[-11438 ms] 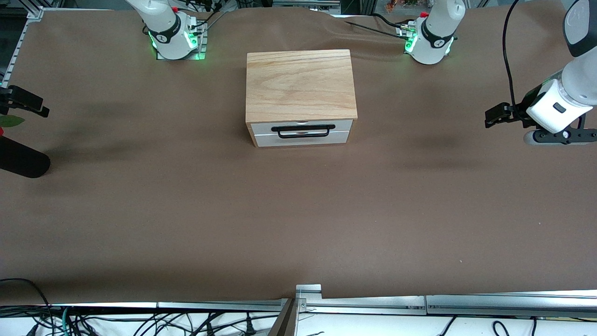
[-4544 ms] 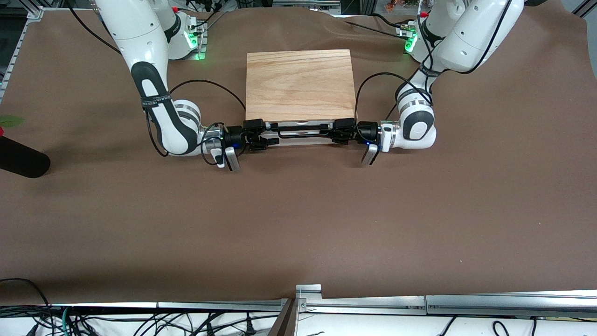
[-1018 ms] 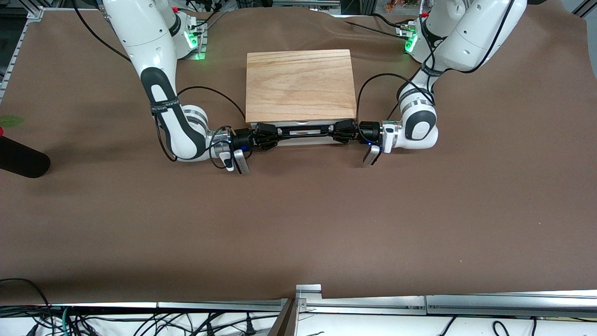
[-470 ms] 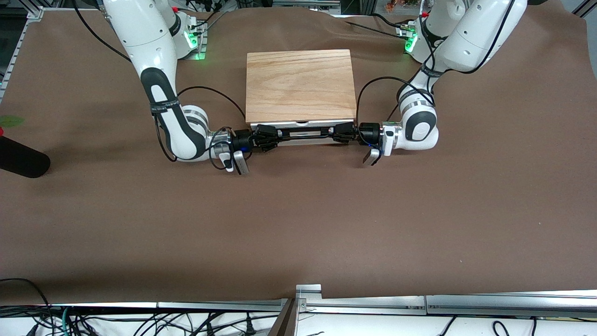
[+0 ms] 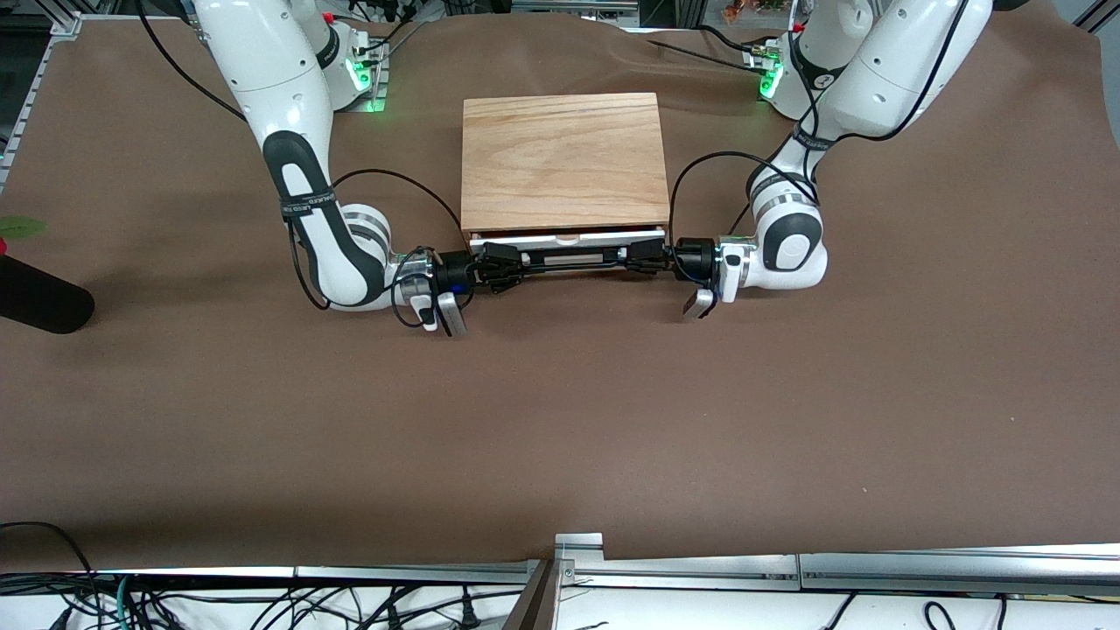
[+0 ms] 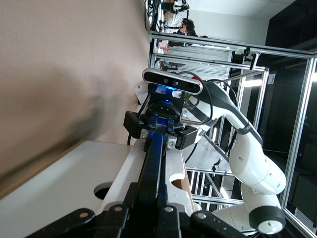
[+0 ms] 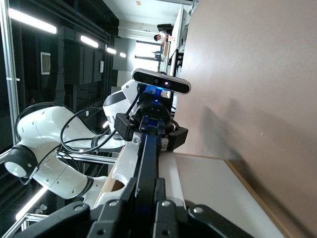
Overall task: Pull top drawer with both arms simultaneously
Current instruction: 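Pull the handle with both grippers away from the box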
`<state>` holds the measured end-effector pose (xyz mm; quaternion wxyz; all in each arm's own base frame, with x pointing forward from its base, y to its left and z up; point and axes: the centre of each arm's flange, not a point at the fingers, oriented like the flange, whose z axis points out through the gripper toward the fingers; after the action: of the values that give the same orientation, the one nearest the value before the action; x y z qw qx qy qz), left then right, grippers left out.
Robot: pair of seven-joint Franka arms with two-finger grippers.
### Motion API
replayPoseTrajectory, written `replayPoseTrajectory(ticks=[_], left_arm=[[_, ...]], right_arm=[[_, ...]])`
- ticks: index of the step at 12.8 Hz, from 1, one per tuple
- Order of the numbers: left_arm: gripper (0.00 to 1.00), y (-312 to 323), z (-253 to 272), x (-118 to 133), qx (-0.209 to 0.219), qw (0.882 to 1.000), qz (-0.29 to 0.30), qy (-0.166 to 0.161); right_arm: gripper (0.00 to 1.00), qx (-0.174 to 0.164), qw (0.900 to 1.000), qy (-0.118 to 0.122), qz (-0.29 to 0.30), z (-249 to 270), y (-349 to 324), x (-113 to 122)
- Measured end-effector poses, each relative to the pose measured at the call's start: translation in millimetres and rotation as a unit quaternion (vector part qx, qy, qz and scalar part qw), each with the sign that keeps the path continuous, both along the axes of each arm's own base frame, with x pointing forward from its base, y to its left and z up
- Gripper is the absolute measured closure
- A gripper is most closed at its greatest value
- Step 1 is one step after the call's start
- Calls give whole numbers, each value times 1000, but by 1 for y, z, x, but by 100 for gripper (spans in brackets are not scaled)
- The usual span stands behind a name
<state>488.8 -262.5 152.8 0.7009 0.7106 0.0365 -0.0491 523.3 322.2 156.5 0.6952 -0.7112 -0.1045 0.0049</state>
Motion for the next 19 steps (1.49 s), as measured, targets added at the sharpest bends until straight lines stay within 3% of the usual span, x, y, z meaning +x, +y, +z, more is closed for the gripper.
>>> replayPoseTrajectory(ticks=[10,19], left_arm=[[82,6,3,65,7,1000,3,26],[82,10,10,110,13,1000,8,22]], right_arm=[[81,0,1000,10,-14,-1,4,62],[81,-9,1000,16,-20,7,7,109]])
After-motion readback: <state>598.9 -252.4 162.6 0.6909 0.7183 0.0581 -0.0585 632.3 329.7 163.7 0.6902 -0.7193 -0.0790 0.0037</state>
